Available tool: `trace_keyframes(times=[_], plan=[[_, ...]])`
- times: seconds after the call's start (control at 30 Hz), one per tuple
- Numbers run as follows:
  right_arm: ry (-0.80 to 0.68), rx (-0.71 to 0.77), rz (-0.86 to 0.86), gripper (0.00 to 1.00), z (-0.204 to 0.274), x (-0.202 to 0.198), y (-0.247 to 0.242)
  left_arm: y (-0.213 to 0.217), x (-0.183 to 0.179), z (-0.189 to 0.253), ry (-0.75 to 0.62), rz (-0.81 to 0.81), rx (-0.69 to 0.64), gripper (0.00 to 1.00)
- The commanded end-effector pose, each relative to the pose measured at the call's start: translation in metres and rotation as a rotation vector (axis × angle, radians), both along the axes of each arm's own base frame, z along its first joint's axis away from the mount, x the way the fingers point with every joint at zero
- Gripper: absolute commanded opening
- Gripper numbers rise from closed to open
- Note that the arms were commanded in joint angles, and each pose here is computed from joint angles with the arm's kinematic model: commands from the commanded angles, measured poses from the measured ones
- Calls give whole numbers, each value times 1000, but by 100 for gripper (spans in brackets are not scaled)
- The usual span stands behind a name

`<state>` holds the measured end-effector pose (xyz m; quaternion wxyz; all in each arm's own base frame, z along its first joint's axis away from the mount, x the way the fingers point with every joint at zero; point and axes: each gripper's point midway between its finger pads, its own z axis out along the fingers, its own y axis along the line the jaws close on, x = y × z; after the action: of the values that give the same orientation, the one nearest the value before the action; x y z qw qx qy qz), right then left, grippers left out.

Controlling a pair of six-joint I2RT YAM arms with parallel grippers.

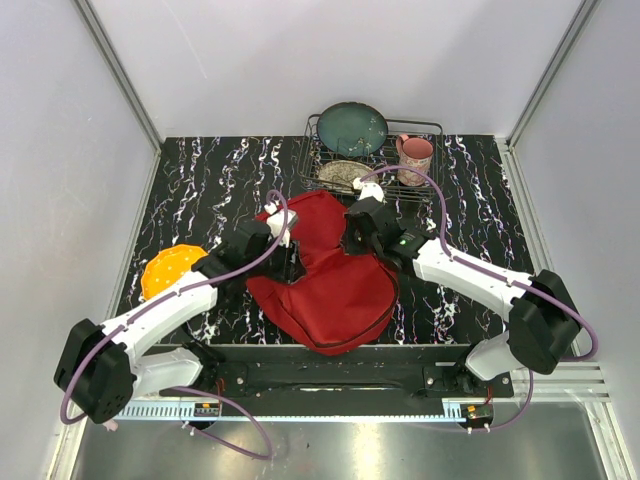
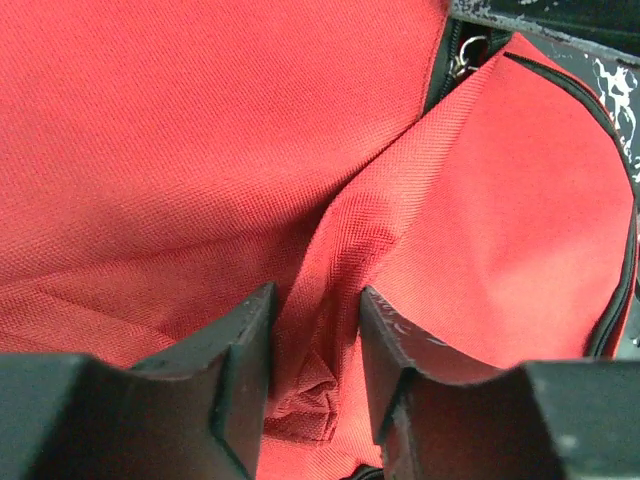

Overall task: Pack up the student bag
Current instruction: Zip the student bag at the center of the board.

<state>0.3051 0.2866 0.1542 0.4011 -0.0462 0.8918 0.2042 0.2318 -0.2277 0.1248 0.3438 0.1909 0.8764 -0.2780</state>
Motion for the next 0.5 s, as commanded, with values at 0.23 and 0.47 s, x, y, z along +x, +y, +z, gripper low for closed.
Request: trace_keyframes(times=[0.23,0.47], plan=[[-40,65,-6,0,24,8,7,24,5,2,14,197,24,0],[-28,92,-39,0,19,10,9,42,0,23,-38,300,-34,0]])
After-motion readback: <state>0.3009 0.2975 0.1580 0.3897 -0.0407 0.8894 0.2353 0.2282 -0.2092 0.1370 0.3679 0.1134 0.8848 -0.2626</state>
